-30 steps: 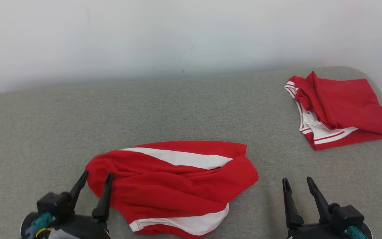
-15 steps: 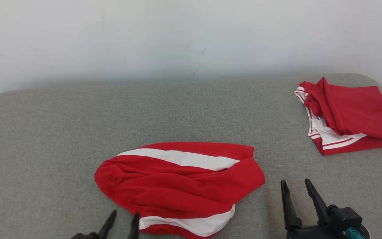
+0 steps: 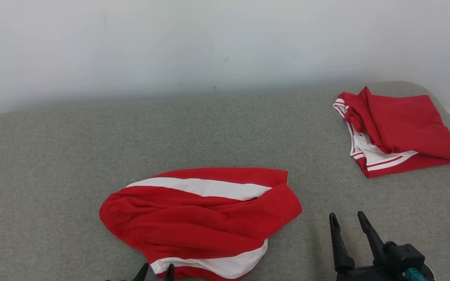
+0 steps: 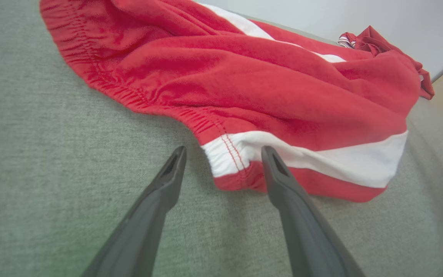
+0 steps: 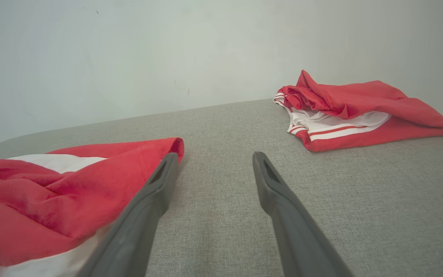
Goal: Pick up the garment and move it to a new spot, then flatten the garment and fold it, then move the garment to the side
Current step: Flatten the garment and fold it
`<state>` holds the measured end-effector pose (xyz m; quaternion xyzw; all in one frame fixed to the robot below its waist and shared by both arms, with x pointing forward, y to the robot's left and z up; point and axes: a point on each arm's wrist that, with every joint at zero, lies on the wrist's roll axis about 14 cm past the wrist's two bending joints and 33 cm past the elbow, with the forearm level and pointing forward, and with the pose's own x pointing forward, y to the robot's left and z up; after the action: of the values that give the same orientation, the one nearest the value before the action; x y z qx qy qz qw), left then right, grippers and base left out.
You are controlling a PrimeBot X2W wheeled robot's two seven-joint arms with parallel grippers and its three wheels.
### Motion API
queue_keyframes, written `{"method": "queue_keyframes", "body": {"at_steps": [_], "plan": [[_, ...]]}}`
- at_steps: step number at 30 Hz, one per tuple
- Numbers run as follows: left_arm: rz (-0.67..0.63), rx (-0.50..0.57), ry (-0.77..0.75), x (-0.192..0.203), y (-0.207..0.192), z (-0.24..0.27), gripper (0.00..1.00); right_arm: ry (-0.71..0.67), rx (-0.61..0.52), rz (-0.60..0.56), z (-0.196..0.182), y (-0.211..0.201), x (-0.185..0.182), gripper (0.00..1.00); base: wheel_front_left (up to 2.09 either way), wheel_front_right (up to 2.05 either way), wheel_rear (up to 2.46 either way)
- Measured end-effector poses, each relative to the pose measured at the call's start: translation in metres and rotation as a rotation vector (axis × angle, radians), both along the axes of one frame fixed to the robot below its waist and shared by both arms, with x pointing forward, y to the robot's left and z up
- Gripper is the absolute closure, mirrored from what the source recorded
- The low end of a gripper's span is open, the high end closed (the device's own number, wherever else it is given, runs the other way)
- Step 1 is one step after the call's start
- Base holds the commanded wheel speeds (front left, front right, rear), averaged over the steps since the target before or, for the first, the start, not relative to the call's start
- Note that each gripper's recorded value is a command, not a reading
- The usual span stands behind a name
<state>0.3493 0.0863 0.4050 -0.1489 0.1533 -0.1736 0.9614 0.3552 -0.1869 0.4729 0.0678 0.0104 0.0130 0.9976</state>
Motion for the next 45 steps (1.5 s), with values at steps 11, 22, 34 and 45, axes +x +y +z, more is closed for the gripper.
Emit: {"method": "queue_keyframes", "body": {"at_steps": [11,22,34,45], "plan": [[0.026,-0.004,-0.056,0.007,0.011,0.017,1.0,-0.002,0.001,-0.003,0.0,-0.001,-0.002,0.0,0.0,0.0,0.0],[0.099,0.054,-0.058,-0.008,0.058,0.016,1.0,0.007,0.01,0.055,-0.003,0.018,0.005,0.0,0.0,0.0,0.0],[0.215,0.035,-0.244,0.01,0.071,0.07,0.0,0.027,0.023,0.096,-0.009,0.032,0.003,0.0,0.0,0.0,0.0],[0.319,0.096,-0.279,0.005,0.092,0.075,0.0,0.099,-0.003,0.226,-0.03,0.072,0.003,0.0,0.0,0.0,0.0]]}}
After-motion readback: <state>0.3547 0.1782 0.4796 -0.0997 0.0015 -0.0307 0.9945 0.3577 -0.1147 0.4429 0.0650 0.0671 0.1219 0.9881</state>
